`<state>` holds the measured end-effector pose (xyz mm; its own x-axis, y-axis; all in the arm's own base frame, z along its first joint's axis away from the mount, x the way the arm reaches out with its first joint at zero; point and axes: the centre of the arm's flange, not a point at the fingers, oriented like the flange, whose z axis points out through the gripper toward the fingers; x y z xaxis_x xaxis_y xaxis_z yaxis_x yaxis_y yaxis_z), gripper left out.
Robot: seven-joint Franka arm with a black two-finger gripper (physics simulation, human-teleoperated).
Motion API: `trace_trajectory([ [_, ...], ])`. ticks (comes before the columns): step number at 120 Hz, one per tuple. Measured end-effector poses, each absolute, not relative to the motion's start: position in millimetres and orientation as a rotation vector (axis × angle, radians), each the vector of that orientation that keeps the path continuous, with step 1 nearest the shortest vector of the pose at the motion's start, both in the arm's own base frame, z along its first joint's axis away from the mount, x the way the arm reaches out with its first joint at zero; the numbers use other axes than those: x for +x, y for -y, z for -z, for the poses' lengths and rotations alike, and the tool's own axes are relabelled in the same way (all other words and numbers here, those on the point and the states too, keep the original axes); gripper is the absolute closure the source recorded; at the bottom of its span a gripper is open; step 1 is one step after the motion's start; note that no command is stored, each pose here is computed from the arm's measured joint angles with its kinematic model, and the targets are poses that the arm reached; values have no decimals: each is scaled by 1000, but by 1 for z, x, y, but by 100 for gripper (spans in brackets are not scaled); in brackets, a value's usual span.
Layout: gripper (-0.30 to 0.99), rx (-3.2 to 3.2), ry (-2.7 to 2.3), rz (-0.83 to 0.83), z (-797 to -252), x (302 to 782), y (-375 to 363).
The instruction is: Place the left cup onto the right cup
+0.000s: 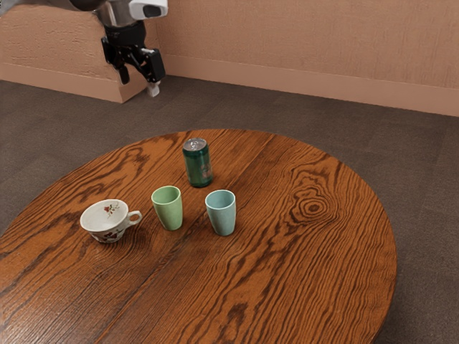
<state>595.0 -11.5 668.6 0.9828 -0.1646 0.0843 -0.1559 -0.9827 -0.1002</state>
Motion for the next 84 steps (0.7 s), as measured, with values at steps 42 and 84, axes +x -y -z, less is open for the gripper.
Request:
trace_trajectory([
  [42, 2, -3049, -221, -98, -581, 581, -10],
  [84, 2, -3087, 30, -104, -454, 577, -16],
])
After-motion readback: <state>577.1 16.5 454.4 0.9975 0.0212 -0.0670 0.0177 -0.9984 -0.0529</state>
